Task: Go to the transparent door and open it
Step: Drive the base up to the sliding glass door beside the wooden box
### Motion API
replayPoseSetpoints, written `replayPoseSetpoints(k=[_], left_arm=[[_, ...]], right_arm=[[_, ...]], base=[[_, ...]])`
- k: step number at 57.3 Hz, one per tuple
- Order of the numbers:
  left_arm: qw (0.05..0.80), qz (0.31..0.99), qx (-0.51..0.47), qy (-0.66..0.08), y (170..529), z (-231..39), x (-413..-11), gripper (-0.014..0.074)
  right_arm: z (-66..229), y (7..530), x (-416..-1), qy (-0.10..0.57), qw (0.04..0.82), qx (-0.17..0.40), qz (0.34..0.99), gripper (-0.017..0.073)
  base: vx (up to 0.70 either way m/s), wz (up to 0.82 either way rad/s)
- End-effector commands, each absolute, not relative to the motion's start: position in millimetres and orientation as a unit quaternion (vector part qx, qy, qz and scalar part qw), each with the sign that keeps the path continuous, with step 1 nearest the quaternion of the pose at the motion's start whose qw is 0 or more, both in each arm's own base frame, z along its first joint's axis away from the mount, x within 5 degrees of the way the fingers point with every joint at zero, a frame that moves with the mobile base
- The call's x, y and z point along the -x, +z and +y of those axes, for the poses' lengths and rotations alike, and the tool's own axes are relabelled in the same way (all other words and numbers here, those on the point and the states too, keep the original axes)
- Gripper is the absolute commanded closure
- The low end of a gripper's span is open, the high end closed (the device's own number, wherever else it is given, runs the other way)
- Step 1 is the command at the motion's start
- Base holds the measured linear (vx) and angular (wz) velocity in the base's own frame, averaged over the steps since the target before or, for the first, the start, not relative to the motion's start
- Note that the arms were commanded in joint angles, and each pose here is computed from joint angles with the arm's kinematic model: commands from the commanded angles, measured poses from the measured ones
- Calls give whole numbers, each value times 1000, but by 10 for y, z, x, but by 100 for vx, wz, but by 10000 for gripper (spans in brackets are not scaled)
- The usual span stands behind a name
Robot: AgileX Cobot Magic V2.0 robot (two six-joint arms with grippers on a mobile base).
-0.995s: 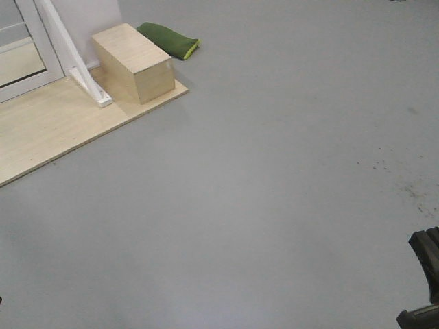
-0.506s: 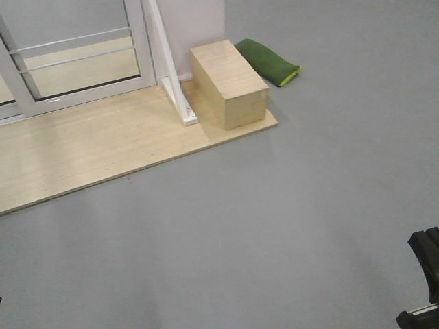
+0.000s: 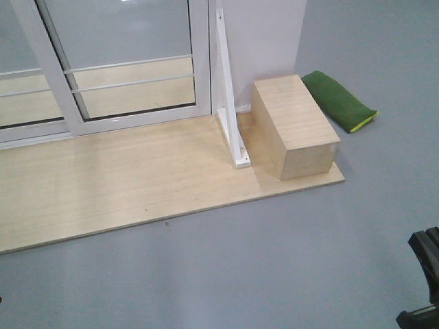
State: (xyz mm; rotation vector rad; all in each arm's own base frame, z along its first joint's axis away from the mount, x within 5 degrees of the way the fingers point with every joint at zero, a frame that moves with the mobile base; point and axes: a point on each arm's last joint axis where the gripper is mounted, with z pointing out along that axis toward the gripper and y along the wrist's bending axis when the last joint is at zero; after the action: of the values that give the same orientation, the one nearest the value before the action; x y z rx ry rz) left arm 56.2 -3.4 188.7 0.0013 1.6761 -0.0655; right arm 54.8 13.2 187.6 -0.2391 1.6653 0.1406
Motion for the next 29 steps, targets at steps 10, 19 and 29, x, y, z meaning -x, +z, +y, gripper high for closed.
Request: replayPoseSetpoints(k=[10, 19, 29], left_arm=[[693, 720, 4, -29, 1880, -26, -566, 594], [693, 720, 4, -29, 1880, -26, -566, 594], [693, 720, 4, -29, 1880, -26, -566, 594]], right_arm=[[129, 1912, -549, 60, 695, 103, 709, 560], [129, 1912, -549, 60, 695, 103, 709, 560], [129, 1912, -549, 60, 695, 103, 709, 560]], base=[[54, 20], [52, 27], [51, 41]])
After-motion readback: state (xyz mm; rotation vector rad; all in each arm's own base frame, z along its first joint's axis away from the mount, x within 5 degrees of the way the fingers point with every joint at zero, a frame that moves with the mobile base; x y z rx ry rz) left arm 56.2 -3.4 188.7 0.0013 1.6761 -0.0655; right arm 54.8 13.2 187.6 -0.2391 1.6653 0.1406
